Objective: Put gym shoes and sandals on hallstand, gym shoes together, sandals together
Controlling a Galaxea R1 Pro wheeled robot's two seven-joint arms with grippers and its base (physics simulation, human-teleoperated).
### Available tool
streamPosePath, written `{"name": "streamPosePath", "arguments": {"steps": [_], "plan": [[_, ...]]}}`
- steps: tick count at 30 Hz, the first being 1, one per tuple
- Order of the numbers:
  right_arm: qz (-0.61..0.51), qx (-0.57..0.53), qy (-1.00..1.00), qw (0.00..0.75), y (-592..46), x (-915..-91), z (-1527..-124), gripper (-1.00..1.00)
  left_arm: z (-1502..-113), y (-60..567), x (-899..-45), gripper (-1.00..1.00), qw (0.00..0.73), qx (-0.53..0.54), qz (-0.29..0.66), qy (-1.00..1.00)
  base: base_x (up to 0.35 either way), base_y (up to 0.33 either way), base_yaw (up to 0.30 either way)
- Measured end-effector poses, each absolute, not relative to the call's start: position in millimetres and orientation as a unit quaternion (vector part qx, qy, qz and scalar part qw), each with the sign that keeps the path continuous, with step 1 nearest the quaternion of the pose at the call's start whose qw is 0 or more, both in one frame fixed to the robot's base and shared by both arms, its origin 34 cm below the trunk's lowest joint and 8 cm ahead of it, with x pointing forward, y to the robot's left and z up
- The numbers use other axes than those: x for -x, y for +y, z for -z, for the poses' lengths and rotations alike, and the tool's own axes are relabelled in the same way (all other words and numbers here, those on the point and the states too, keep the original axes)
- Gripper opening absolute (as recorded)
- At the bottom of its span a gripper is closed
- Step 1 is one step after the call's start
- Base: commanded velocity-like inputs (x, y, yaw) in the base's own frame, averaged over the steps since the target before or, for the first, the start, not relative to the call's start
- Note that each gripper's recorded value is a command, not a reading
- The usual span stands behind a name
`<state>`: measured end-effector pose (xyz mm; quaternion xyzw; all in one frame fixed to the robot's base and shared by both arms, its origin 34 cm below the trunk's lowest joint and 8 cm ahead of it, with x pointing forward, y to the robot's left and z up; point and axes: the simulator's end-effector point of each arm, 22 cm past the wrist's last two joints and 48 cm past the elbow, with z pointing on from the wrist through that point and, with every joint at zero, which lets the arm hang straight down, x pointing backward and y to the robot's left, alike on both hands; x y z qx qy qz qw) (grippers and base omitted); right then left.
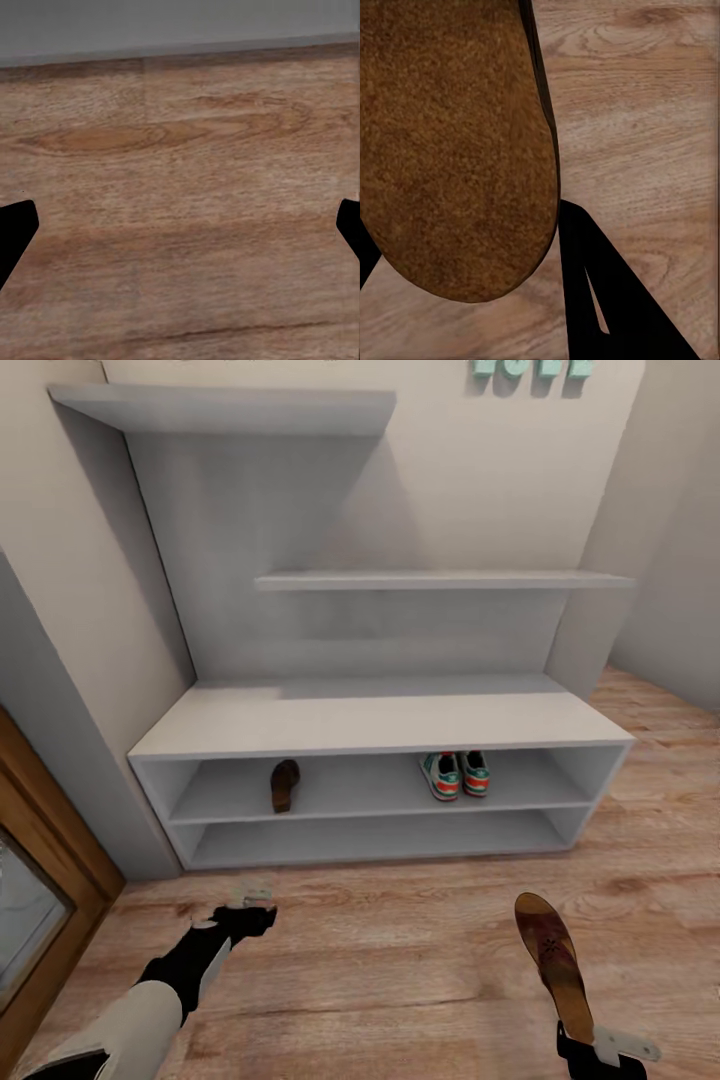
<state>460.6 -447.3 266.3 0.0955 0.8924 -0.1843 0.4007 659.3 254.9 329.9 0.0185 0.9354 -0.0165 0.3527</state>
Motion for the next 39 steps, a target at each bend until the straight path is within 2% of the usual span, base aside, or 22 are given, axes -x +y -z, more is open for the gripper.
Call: {"name": "streamPosePath", "arguments": {"steps": [3,9,12,14,21,28,39], "plan": [[0.184,-0.095,0.892,0.401,-446.7,-460.8,-266.4,-1.0,-295.4,254.7,-608.1,1.0,0.351,-0.014,0.021,0.936,-0.022,0.0,0.0],[0.183,-0.095,0.892,0.401,-445.6,-461.1,-266.2,-1.0,-270.1,255.4,-559.1,1.0,0.348,-0.014,0.044,0.936,-0.006,0.0,0.0],[0.182,-0.095,0.892,0.402,-445.3,-461.1,-266.2,-1.0,-259.4,267.0,-529.5,1.0,0.349,-0.029,0.061,0.935,-0.001,0.0,0.0],[0.182,-0.094,0.893,0.402,-445.4,-461.3,-266.2,-1.0,-242.0,297.7,-465.2,1.0,0.338,-0.03,0.089,0.936,0.0,0.0,0.0],[0.182,-0.093,0.893,0.402,-445.4,-461.4,-266.3,-1.0,-228.5,308.2,-416.6,1.0,0.317,-0.015,0.1,0.943,0.0,0.0,0.0],[0.183,-0.094,0.892,0.403,-446.0,-461.8,-266.8,-1.0,-226.9,308.4,-403.6,1.0,0.328,-0.017,0.098,0.939,-0.023,0.004,0.0],[0.181,-0.094,0.892,0.402,-443.0,-461.9,-265.8,-1.0,-226.6,312.7,-402.7,1.0,0.33,-0.015,0.092,0.939,-0.264,0.141,0.0]]}}
